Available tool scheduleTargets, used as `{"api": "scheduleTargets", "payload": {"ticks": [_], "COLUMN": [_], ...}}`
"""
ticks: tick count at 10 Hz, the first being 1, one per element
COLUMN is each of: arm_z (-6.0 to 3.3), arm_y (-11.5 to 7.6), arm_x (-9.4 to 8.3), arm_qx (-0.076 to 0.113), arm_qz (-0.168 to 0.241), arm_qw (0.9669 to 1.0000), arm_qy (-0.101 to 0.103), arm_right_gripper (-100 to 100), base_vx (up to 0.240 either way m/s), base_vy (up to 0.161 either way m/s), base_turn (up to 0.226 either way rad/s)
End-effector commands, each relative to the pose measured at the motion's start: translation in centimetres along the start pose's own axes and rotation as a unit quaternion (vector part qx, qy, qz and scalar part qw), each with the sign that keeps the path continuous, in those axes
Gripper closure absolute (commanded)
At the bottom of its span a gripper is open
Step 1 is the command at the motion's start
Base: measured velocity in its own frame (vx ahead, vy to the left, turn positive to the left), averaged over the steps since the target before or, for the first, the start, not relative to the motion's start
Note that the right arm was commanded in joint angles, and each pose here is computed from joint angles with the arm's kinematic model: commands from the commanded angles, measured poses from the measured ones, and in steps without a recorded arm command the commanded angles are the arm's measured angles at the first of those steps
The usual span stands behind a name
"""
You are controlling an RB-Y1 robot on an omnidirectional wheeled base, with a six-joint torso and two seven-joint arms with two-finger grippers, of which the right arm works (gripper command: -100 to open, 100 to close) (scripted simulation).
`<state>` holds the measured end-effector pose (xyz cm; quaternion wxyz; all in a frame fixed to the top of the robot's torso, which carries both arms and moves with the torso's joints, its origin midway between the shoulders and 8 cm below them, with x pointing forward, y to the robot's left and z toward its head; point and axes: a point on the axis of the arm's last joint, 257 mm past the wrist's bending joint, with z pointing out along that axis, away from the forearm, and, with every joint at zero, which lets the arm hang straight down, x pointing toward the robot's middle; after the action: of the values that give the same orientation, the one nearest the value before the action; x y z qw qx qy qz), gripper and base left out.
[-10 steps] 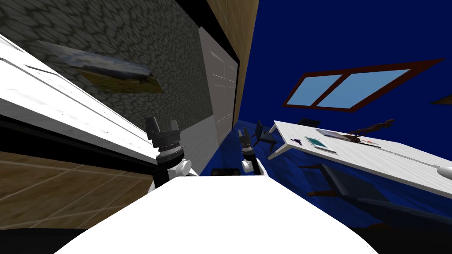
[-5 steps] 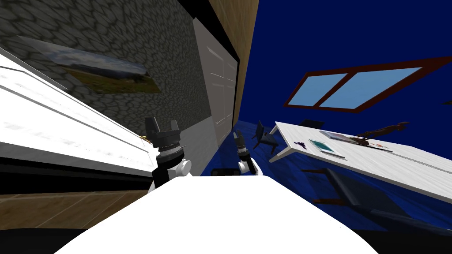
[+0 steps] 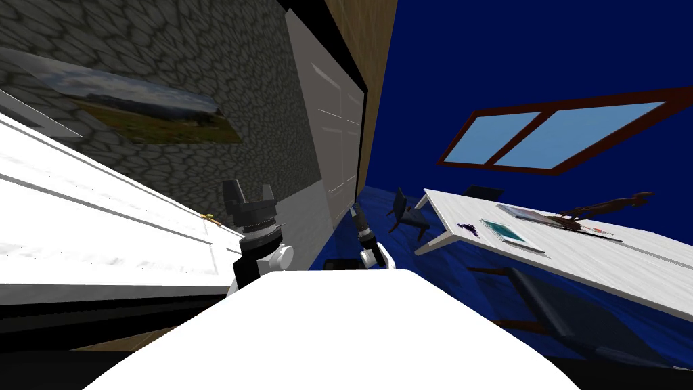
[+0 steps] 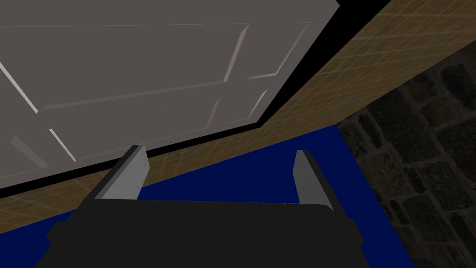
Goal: Push the door open
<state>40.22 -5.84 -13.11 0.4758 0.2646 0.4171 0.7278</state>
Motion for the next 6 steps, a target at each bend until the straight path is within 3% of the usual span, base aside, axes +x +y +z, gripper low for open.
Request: {"api": "scheduleTargets", "payload": {"ticks": [1, 6], "arm_z": [-0.39, -1.28], "arm_y": [-1.5, -4.6], "arm_x": [1.6, 5.2], "arm_qx": [0.014, 0.043], "arm_qz": [0.014, 0.040], "arm_qw": [0.9997, 0.9967], "arm_qy": [0.017, 0.055], "arm_right_gripper": [-100, -100], "base_vx": [0.178, 0.130], "base_vy": [-0.067, -0.032], "base_turn": [-0.002, 0.000]}}
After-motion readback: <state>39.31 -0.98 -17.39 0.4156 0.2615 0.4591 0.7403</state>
